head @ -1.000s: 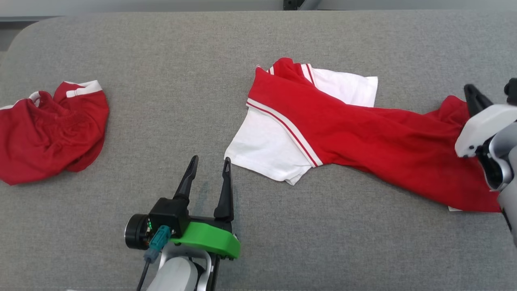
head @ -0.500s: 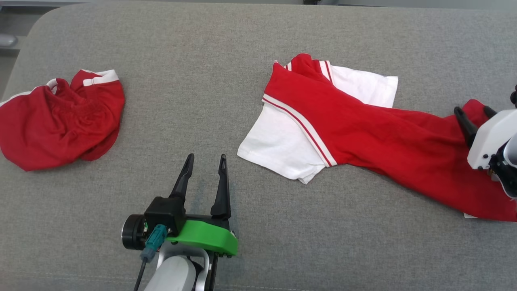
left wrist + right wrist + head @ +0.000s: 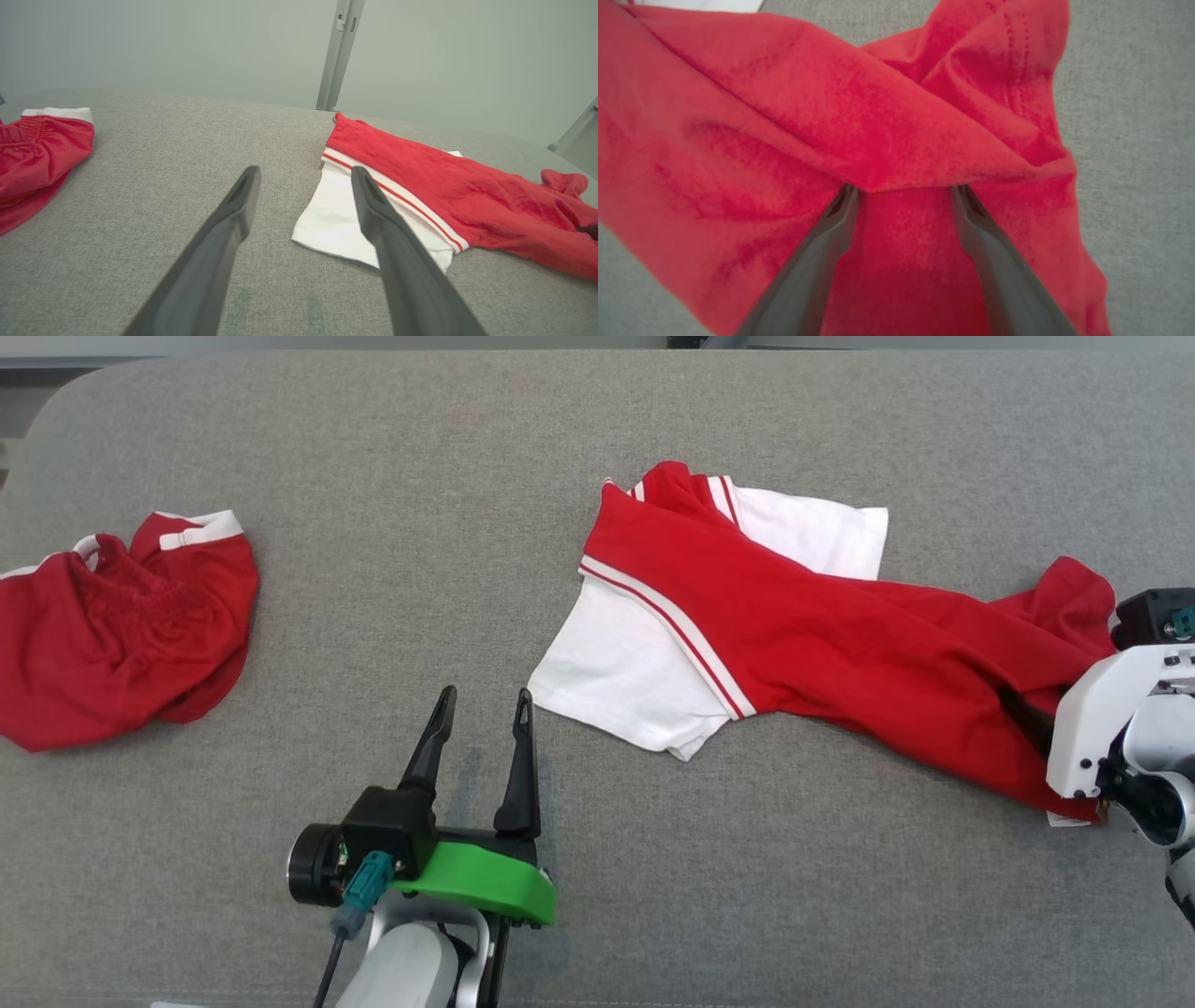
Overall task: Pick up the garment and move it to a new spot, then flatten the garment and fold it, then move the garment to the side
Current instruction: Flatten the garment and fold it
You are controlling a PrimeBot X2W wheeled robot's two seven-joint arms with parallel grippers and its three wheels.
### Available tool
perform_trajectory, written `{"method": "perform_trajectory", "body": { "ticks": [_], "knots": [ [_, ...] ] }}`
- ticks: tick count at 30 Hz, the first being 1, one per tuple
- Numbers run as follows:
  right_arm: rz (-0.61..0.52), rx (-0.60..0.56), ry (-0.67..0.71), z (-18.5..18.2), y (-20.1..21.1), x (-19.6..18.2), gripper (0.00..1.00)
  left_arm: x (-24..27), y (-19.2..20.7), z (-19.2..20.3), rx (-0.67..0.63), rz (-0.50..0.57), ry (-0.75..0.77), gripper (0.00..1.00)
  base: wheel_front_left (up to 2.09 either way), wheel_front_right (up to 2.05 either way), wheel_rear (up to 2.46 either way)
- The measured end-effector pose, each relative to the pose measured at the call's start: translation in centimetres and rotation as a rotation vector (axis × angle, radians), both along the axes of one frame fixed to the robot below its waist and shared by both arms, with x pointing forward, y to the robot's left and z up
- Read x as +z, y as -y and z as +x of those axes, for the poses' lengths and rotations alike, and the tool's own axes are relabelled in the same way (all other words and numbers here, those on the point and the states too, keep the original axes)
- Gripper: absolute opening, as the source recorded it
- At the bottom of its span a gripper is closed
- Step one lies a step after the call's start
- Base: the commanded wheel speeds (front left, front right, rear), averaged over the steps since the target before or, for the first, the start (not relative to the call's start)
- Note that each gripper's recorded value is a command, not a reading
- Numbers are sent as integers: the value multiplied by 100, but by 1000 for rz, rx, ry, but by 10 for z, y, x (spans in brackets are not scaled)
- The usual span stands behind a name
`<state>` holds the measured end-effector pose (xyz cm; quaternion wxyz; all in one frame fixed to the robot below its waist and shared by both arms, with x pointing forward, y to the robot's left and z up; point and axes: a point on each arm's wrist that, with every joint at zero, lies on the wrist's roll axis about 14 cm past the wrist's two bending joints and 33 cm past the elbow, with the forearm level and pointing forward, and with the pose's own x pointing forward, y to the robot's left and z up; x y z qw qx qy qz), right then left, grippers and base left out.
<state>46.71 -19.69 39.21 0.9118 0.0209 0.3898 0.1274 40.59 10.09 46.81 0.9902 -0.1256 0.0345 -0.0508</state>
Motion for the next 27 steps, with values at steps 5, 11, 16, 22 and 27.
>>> {"method": "perform_trajectory", "body": {
  "ticks": [5,11,16,22,27],
  "knots": [
    [-32,-7,11,16,-2,-5,100,-2,-3,1,4,4,-4,100,0,0,0],
    [-45,19,14,26,-16,-16,0,-5,-11,-1,28,5,-17,100,0,0,0],
    [-61,41,111,36,-17,-4,0,-3,-13,-2,36,0,-13,100,0,0,0],
    [-67,39,330,73,-10,55,0,-2,-7,0,21,-5,-8,100,0,0,0],
    [-94,27,404,100,-4,85,0,-5,-3,2,8,-9,-14,100,0,0,0]
  ]
}}
